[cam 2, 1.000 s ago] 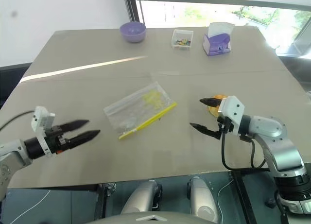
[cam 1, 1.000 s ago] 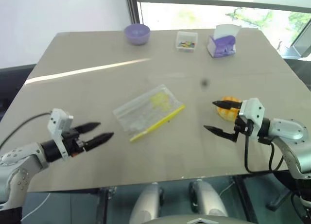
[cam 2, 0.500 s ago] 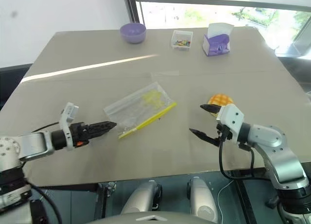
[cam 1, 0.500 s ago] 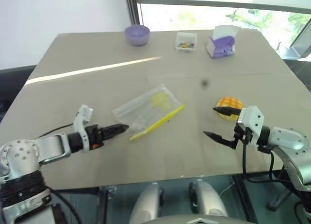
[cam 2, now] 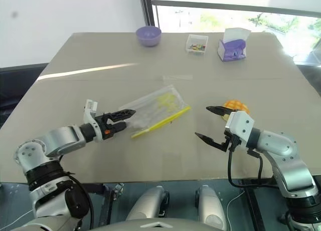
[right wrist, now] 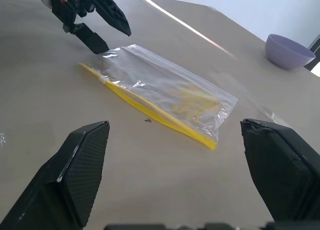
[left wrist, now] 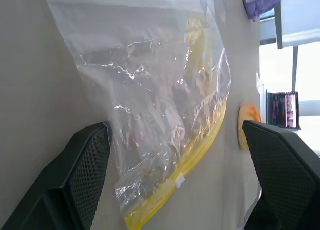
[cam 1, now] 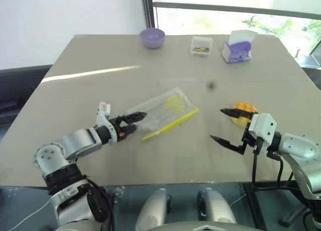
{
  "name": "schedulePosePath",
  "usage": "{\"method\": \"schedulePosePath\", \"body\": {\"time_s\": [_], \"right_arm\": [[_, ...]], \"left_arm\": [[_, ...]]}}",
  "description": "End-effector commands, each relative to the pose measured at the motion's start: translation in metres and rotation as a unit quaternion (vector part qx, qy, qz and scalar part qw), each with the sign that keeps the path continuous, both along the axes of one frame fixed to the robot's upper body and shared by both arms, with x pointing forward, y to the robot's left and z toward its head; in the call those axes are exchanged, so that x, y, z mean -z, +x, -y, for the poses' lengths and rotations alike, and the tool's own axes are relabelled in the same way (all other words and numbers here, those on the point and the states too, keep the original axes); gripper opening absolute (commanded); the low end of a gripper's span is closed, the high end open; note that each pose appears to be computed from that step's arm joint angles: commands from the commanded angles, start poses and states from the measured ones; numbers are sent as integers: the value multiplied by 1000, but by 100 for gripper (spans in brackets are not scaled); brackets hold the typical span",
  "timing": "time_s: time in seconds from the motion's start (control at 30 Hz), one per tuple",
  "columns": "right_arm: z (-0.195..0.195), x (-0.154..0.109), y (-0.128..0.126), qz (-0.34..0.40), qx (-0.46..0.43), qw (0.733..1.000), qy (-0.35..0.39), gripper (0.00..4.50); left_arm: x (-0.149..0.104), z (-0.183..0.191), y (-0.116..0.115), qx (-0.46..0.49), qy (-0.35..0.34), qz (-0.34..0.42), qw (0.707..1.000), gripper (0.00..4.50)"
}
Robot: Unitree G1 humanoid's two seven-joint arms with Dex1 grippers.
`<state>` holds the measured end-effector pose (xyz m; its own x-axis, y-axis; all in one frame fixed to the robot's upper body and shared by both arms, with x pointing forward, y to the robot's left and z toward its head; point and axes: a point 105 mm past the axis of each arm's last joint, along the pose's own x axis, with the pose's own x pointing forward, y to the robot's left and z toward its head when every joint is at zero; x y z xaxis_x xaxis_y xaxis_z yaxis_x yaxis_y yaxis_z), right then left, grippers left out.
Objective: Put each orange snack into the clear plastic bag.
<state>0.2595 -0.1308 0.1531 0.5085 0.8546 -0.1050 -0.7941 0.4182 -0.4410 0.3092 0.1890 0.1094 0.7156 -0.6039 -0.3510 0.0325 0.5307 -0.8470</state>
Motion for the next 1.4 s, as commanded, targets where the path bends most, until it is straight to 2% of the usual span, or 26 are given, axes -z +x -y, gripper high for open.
{"method": "schedulePosePath", "body": {"time_s": [0.03, 0.13, 0.2, 0.27, 0.3, 0.33, 0.37, 0.4, 0.5, 0.53, 0.83, 0.97, 1.13, 1.23, 1.4], "right_arm": [[-1, -8, -1, 20, 1, 1000, 7, 450], [-2, -9, -2, 23, 4, 1000, 8, 450], [-3, -10, -2, 25, 8, 1000, 7, 450], [-4, -11, -2, 26, 11, 1000, 7, 450], [-4, -12, -2, 27, 12, 1000, 8, 450], [-4, -12, -2, 27, 12, 1000, 8, 450], [-5, -13, -2, 28, 13, 999, 9, 450], [-6, -13, -2, 26, 13, 1000, 11, 450], [-10, -11, 2, 25, 17, 999, 13, 450], [-12, -9, 3, 29, 17, 999, 8, 450], [-22, 12, 16, 65, 23, 997, -29, 450], [-27, 32, 28, 88, 22, 994, -59, 450], [-37, 55, 63, 141, 51, 983, -109, 450], [-49, 57, 85, 184, 80, 971, -127, 450], [-68, 45, 103, 234, 99, 958, -136, 450]], "left_arm": [[15, 26, 1, 29, -1, -47, 998, 437], [14, 29, 4, 30, 12, -55, 998, 437], [16, 29, 6, 29, 20, -64, 997, 381], [17, 31, 7, 30, 19, -69, 997, 302], [16, 31, 8, 30, 17, -70, 997, 283], [16, 32, 9, 30, 13, -70, 997, 228], [15, 33, 10, 29, 10, -71, 997, 208], [15, 33, 11, 26, 8, -73, 997, 169], [13, 34, 16, 14, -8, -75, 997, 25], [11, 35, 17, 10, -12, -75, 997, 10], [-31, 31, 27, -50, -82, -28, 995, 10], [-55, 27, 31, -76, -102, 8, 992, 10], [-71, 31, 32, -92, -114, 26, 989, 10], [-77, 34, 32, -98, -120, 29, 987, 10], [-79, 38, 30, -104, -125, 29, 986, 10]]}}
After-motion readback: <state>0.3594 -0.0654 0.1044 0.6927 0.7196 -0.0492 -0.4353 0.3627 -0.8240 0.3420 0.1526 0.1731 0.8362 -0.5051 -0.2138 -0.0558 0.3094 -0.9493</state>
